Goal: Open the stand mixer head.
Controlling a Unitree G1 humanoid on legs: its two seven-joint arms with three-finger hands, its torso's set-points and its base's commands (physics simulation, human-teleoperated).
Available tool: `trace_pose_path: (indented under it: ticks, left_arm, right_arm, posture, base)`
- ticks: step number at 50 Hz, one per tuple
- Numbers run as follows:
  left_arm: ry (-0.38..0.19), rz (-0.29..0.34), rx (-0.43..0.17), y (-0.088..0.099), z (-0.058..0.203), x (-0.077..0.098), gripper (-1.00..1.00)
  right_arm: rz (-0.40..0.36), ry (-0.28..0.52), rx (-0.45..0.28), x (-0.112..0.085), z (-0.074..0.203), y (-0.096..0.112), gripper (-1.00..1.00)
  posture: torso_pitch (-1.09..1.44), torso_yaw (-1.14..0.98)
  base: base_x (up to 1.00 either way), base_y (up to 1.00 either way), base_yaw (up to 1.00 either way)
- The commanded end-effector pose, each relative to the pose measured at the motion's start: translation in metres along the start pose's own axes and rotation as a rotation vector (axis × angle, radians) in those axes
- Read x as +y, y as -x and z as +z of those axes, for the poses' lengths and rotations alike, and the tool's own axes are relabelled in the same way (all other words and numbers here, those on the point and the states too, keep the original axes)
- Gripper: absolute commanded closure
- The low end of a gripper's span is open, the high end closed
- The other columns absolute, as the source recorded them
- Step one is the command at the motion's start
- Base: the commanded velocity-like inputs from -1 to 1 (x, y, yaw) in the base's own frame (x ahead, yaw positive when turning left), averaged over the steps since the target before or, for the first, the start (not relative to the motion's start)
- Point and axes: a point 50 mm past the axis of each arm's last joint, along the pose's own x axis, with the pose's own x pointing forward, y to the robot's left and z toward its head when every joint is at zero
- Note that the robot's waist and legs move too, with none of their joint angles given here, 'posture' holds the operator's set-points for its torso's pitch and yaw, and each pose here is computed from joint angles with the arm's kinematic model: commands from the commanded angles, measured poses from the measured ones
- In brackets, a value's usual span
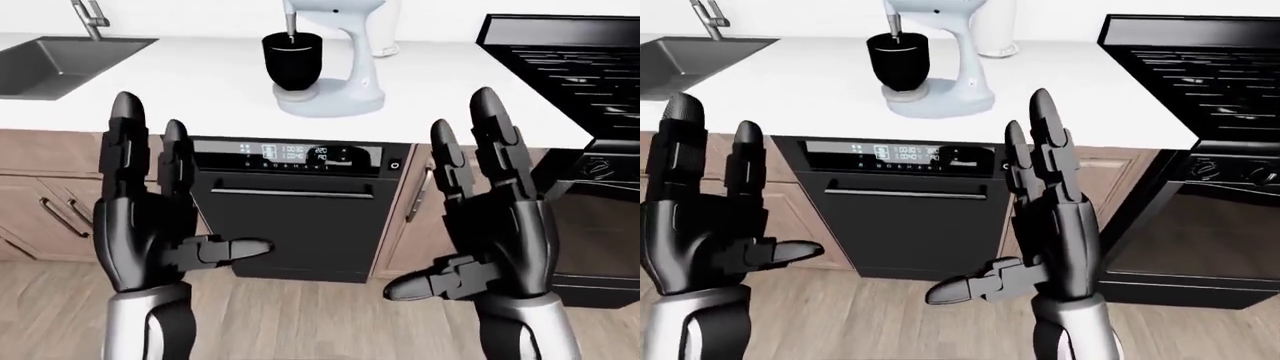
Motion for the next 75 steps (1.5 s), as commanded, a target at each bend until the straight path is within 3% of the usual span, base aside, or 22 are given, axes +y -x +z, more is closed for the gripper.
trace_pose_path:
  ticks: [1, 5, 12, 20, 23, 26, 35, 53, 62, 75]
  left_arm:
    - [0.008, -0.038, -0.092, -0.0002, 0.0159, -0.0067, -1.00]
    - [0.008, -0.039, -0.092, 0.0001, 0.0160, -0.0070, -1.00]
    - [0.008, -0.039, -0.094, 0.0003, 0.0167, -0.0071, -1.00]
    - [0.008, -0.039, -0.094, 0.0003, 0.0164, -0.0070, -1.00]
    - [0.008, -0.039, -0.094, 0.0000, 0.0164, -0.0067, -1.00]
    - [0.007, -0.040, -0.092, 0.0003, 0.0155, -0.0072, -1.00]
    - [0.008, -0.038, -0.092, 0.0004, 0.0155, -0.0069, -1.00]
    - [0.008, -0.039, -0.092, 0.0002, 0.0161, -0.0066, -1.00]
    - [0.009, -0.039, -0.092, 0.0001, 0.0164, -0.0068, -1.00]
    - [0.007, -0.040, -0.094, 0.0001, 0.0165, -0.0070, -1.00]
  right_arm:
    - [0.031, -0.006, -0.107, 0.0031, 0.0171, 0.0016, -1.00]
    - [0.019, 0.017, -0.108, 0.0033, 0.0166, 0.0009, -1.00]
    - [0.036, -0.023, -0.119, 0.0041, 0.0198, 0.0027, -1.00]
    - [0.033, 0.014, -0.105, 0.0045, 0.0156, 0.0024, -1.00]
    - [0.044, -0.021, -0.113, 0.0039, 0.0185, 0.0030, -1.00]
    - [0.029, 0.018, -0.105, 0.0036, 0.0160, 0.0017, -1.00]
    - [0.046, -0.016, -0.111, 0.0040, 0.0186, 0.0028, -1.00]
    - [0.022, 0.014, -0.114, 0.0039, 0.0183, 0.0010, -1.00]
    - [0.039, -0.024, -0.119, 0.0041, 0.0204, 0.0021, -1.00]
    - [0.034, 0.007, -0.109, 0.0051, 0.0178, 0.0023, -1.00]
  posture:
    - [0.00, 0.00]
    - [0.00, 0.00]
    - [0.00, 0.00]
    - [0.00, 0.00]
    - [0.00, 0.00]
    - [0.00, 0.00]
    - [0.00, 0.00]
    - [0.00, 0.00]
    - [0.00, 0.00]
    - [0.00, 0.00]
  base:
    - [0.16, 0.00, 0.00]
    - [0.63, 0.00, 0.00]
    - [0.02, 0.00, 0.00]
    - [0.68, 0.00, 0.00]
    - [0.16, 0.00, 0.00]
    - [0.87, 0.00, 0.00]
    - [0.19, 0.00, 0.00]
    - [0.32, 0.00, 0.00]
    - [0.36, 0.00, 0.00]
    - [0.46, 0.00, 0.00]
